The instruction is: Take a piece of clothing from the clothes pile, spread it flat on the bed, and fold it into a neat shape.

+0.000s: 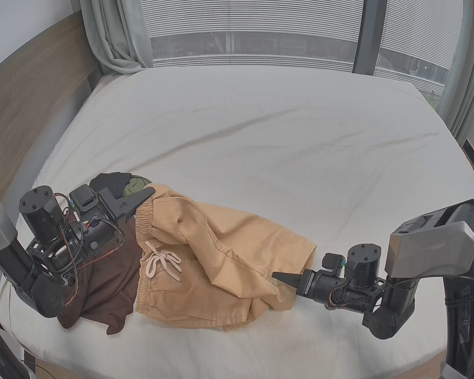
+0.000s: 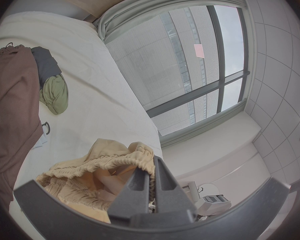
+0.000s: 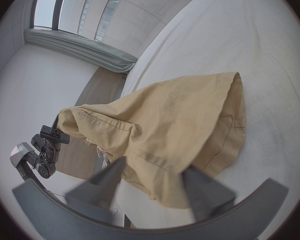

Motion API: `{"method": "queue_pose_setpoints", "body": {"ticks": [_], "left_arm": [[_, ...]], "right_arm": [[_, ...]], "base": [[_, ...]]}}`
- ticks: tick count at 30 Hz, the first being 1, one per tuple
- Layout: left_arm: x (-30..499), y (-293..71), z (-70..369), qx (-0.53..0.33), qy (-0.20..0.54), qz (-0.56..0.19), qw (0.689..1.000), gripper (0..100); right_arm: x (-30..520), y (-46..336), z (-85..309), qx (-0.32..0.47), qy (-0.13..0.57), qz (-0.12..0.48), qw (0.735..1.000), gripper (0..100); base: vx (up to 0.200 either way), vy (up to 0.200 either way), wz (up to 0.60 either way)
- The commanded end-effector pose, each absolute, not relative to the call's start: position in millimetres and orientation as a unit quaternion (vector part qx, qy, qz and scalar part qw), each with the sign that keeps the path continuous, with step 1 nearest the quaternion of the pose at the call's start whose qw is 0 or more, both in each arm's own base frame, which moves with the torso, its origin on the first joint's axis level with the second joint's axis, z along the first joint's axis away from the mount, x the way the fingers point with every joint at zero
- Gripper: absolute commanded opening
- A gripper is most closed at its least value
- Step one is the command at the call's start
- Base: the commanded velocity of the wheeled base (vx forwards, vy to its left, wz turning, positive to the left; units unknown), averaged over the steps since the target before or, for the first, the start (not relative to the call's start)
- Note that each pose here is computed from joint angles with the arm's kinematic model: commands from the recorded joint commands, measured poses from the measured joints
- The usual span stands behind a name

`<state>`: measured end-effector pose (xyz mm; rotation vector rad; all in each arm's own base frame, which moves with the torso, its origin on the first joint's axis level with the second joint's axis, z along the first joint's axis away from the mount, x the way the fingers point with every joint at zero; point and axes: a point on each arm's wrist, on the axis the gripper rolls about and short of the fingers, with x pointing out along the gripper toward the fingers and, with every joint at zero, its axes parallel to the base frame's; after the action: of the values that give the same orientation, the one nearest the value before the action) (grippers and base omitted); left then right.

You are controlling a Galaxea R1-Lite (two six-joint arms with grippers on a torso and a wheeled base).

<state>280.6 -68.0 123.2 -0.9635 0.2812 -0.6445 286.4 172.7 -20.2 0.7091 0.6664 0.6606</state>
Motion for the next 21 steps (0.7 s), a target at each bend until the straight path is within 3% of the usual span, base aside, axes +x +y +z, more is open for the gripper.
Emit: {"method": "queue_pose_setpoints", "body": {"ticks": [1,9,21], "left_arm": [[280.7,-68.0,122.9,-0.454,0.133,-0.303,0.827,0],[282.2,-68.8,118.2,-0.453,0.140,-0.300,0.828,0],[285.3,-69.9,109.1,-0.453,0.153,-0.294,0.828,0]], "right_arm": [[286.7,170.4,-22.3,0.335,0.317,0.308,0.832,0],[298.1,146.0,1.6,0.360,0.278,0.287,0.843,0],[313.4,110.1,23.4,0.408,0.250,0.277,0.833,0]], "base": [[0.000,0.000,0.00],[0.000,0.000,0.00],[0.000,0.000,0.00]]}}
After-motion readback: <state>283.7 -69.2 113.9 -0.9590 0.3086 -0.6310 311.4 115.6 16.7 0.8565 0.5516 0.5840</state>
